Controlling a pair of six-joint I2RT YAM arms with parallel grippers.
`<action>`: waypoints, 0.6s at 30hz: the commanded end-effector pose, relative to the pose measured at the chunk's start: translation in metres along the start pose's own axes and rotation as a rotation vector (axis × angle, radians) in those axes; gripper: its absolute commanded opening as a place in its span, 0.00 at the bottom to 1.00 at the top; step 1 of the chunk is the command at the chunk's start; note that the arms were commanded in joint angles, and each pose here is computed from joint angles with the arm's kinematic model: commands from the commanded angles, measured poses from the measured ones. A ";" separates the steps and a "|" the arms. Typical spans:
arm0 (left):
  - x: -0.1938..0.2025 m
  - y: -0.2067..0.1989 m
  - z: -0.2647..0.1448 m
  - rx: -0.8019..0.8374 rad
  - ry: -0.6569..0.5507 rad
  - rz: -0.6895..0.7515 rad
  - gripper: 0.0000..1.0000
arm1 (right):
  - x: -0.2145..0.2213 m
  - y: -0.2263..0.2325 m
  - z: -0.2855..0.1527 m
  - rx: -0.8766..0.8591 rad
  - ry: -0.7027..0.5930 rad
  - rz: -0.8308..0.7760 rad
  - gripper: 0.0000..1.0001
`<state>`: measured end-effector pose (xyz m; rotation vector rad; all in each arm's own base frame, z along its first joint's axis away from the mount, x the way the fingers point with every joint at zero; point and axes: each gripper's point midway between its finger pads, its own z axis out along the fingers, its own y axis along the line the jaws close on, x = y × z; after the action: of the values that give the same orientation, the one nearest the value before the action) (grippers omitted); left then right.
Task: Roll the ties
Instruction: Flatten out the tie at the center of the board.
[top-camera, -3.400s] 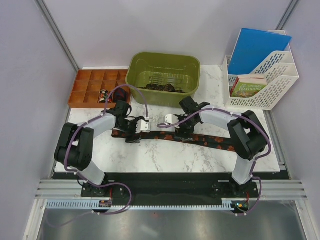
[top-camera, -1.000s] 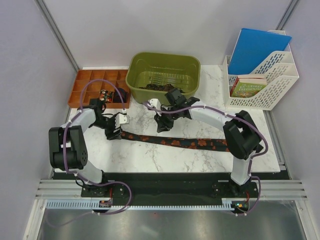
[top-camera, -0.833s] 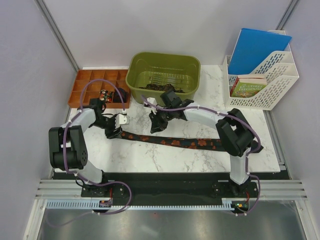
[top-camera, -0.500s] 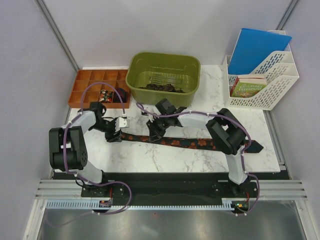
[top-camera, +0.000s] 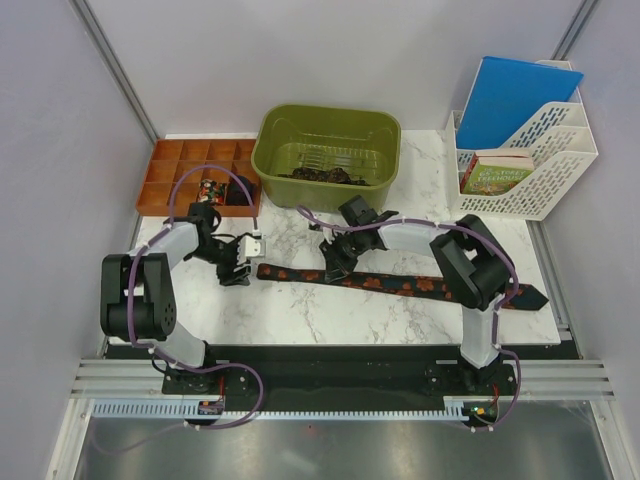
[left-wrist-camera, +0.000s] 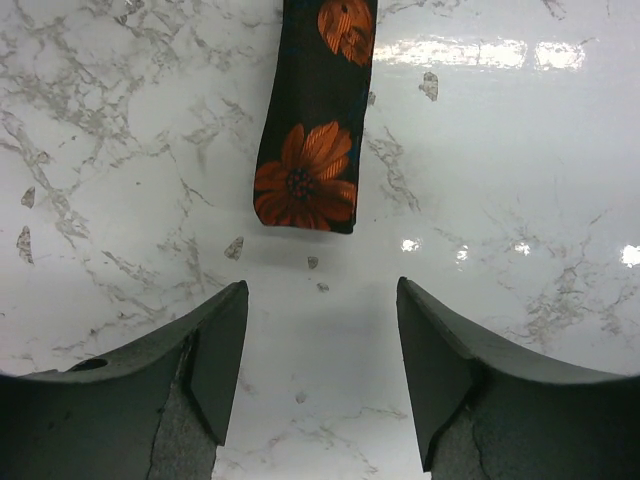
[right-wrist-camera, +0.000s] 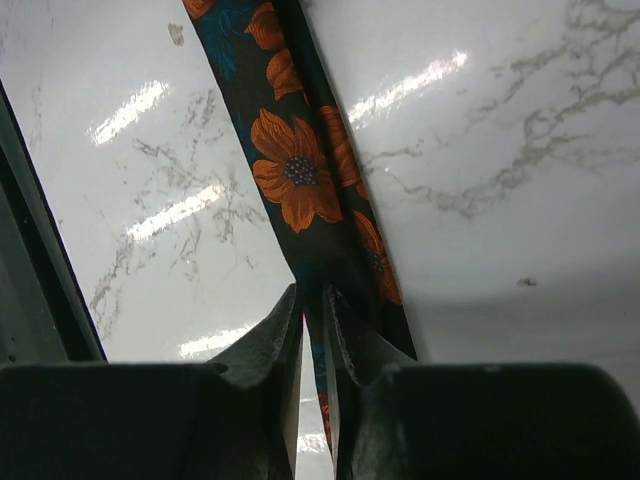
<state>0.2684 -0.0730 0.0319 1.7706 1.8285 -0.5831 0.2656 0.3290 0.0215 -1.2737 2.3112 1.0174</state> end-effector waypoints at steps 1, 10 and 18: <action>-0.014 0.006 0.001 -0.028 -0.053 0.008 0.68 | 0.015 0.006 -0.015 -0.006 0.047 -0.056 0.24; -0.038 0.004 0.016 0.013 -0.085 0.050 0.68 | -0.044 0.032 -0.044 -0.054 -0.080 -0.110 0.42; -0.031 0.001 0.027 0.022 -0.050 0.061 0.60 | -0.043 0.018 -0.015 -0.059 -0.049 -0.051 0.29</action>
<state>0.2683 -0.1099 0.0335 1.8305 1.7335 -0.6180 0.2717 0.3350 0.0688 -1.3159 2.2226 1.0521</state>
